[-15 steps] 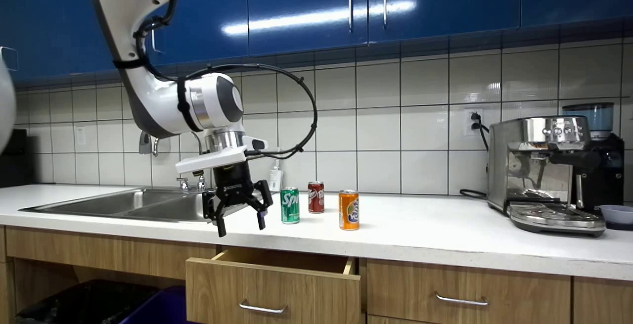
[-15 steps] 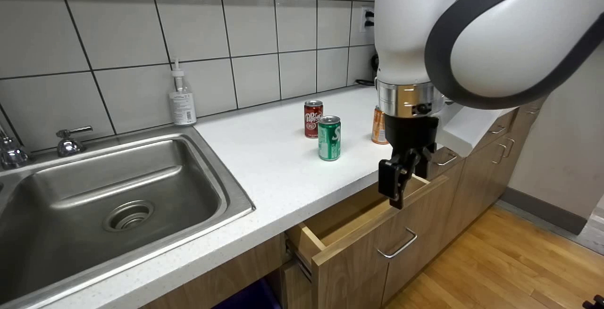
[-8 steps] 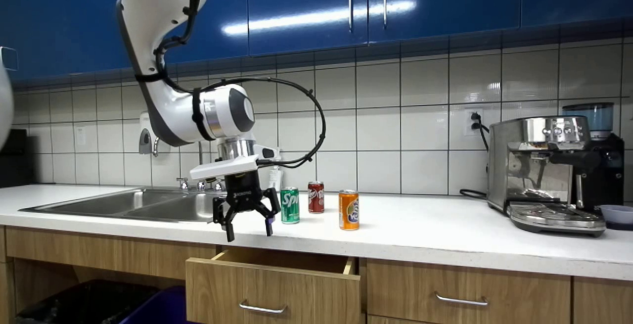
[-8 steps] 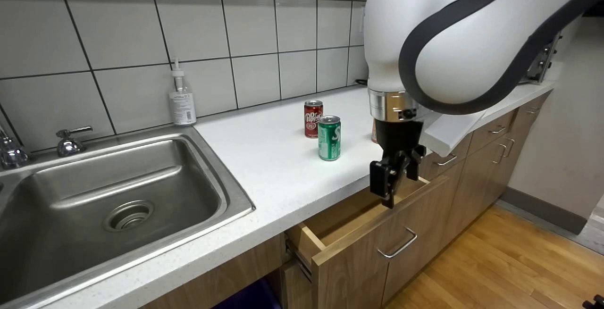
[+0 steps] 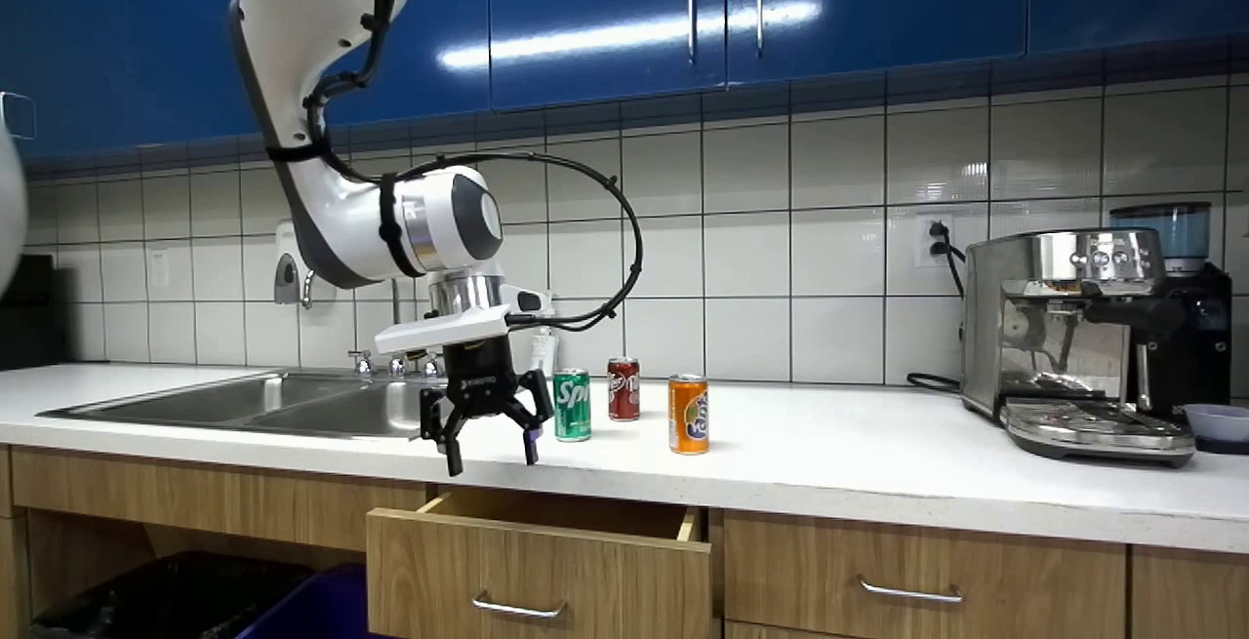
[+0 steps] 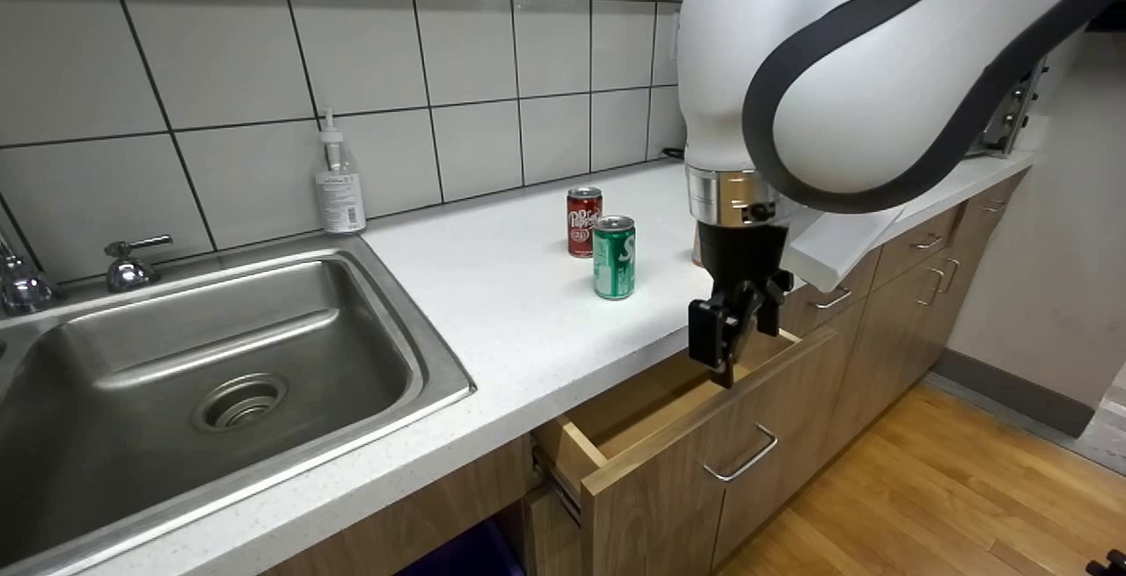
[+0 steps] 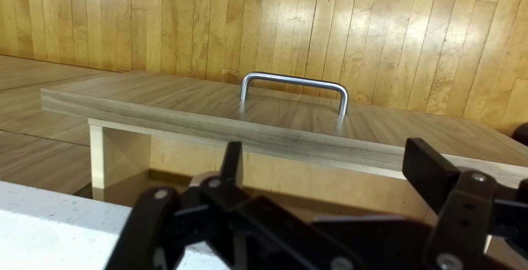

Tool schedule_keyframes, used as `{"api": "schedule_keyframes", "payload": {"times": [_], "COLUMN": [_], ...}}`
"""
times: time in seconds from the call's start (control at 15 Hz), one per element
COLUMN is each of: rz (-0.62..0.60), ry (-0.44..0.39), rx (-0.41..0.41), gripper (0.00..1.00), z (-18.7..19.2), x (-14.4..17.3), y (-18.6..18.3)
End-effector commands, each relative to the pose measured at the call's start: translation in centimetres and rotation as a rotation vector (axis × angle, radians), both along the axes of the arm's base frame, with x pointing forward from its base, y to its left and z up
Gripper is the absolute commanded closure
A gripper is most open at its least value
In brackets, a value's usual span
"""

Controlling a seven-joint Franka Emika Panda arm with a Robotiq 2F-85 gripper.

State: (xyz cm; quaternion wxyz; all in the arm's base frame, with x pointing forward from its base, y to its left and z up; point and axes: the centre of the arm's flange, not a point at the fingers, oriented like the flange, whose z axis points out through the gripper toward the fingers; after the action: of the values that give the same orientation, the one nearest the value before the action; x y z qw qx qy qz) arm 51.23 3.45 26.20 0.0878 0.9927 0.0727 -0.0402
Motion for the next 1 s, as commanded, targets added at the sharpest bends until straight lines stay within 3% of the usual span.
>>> {"api": "schedule_keyframes", "payload": {"times": [0.0, 0.93], "rz": [0.019, 0.040], "ry": [-0.013, -0.122], "rx": [0.010, 0.058], "gripper": [0.00, 0.00], "z": [-0.6, -5.6], "x": [0.4, 3.1], "y": [-0.1, -1.0]}}
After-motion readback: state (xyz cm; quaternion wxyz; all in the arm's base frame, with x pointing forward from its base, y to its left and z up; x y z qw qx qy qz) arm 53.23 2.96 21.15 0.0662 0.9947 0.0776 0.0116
